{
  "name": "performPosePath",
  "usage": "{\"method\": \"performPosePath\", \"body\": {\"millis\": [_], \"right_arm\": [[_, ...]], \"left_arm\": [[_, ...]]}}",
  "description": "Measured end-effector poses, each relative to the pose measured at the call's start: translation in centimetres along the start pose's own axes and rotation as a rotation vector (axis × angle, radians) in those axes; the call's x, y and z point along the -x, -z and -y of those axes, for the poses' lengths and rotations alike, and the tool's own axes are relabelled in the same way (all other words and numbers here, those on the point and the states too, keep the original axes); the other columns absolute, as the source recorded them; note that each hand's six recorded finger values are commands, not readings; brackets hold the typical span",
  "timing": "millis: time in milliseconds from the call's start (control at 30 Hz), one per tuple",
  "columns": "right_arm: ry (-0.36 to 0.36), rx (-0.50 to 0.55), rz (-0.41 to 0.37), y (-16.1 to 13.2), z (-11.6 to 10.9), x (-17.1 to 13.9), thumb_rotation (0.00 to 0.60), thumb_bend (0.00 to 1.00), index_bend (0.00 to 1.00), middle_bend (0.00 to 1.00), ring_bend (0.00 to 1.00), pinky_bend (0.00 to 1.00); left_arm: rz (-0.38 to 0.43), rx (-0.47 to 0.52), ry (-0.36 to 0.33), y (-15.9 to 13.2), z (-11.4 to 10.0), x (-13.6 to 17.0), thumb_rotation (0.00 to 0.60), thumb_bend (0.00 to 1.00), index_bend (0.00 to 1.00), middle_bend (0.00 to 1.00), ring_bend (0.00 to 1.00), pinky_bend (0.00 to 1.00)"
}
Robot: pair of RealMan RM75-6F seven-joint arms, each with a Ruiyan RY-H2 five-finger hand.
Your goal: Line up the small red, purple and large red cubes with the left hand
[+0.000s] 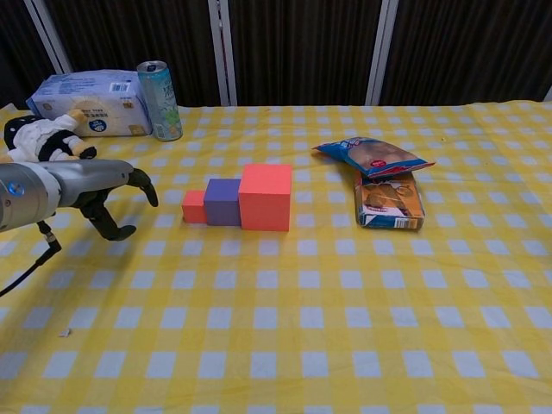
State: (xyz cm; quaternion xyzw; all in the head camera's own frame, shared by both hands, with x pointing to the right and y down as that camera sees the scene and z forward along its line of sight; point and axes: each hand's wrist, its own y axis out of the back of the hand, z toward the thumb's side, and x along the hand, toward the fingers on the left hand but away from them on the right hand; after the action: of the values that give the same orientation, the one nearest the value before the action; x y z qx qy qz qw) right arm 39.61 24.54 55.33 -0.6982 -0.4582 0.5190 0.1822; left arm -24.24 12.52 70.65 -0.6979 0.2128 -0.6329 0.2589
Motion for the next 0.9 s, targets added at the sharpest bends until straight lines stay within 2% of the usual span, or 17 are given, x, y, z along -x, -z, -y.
{"method": "performPosePath", "body": {"millis": [600,900], "right_arm": [[0.001,0.005,-0.004,0.0,-0.1,0.0,0.6,0.34,0.0,0.0,0.0,0.0],[-0.001,0.002,-0.007,-0.1,0.0,-0.1,0.6,0.34,0.0,0.0,0.0,0.0]], "left_arm": [[0.037,0.013,-0.005,-3.6,0.8,-1.5,0.6,0.49,0.2,0.0,0.0,0.0],[0.046,0.008,-0.001,-4.1,1.1,-1.4,0.6,0.49,0.19,0.0,0.0,0.0]]}}
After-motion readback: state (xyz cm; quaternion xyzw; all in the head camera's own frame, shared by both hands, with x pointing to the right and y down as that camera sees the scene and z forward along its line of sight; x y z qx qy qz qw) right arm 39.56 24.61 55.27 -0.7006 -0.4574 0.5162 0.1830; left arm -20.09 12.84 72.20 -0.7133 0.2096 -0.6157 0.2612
